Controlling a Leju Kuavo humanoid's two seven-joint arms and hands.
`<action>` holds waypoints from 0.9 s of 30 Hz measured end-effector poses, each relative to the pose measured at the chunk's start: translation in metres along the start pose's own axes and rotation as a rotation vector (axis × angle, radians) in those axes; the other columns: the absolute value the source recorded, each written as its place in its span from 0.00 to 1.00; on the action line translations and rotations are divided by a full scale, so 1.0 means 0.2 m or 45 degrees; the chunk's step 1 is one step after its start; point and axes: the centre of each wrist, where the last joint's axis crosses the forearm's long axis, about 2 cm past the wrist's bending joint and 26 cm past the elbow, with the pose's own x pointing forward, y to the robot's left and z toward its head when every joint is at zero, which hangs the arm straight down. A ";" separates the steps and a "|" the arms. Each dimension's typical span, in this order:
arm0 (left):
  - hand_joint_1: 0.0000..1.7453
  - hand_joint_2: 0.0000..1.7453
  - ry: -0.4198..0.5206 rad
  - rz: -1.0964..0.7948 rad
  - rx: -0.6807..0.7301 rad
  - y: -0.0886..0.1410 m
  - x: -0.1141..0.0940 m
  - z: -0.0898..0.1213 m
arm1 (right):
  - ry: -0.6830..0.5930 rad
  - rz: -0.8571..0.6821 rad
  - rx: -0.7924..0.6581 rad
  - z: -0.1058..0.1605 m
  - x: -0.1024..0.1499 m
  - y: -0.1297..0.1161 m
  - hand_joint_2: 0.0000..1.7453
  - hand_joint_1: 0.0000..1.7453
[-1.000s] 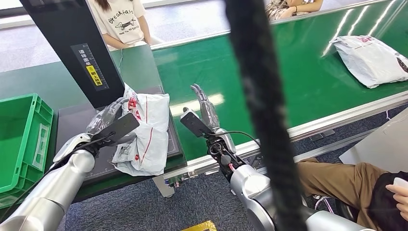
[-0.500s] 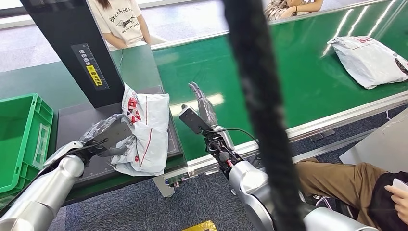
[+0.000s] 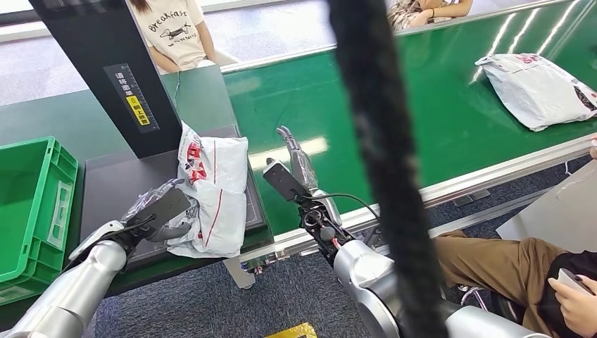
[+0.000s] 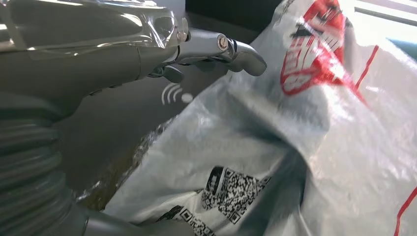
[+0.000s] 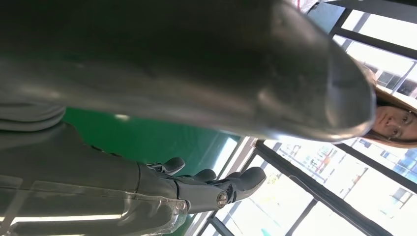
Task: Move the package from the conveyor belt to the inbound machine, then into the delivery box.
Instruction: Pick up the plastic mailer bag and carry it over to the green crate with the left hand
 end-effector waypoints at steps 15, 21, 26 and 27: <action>0.00 1.00 0.019 0.168 -0.023 -0.22 -0.09 0.03 | 0.013 -0.017 -0.002 0.01 0.00 0.02 0.00 0.00; 0.00 1.00 0.019 0.175 -0.007 -0.23 -0.09 0.03 | 0.015 -0.020 -0.003 0.01 0.01 0.02 0.00 0.00; 0.96 1.00 0.010 0.181 0.031 -0.24 -0.10 0.04 | 0.021 -0.020 -0.005 0.01 0.00 0.02 0.00 0.00; 1.00 1.00 0.008 0.188 0.038 -0.24 -0.10 0.04 | 0.022 -0.021 -0.006 0.01 0.00 0.02 0.00 0.00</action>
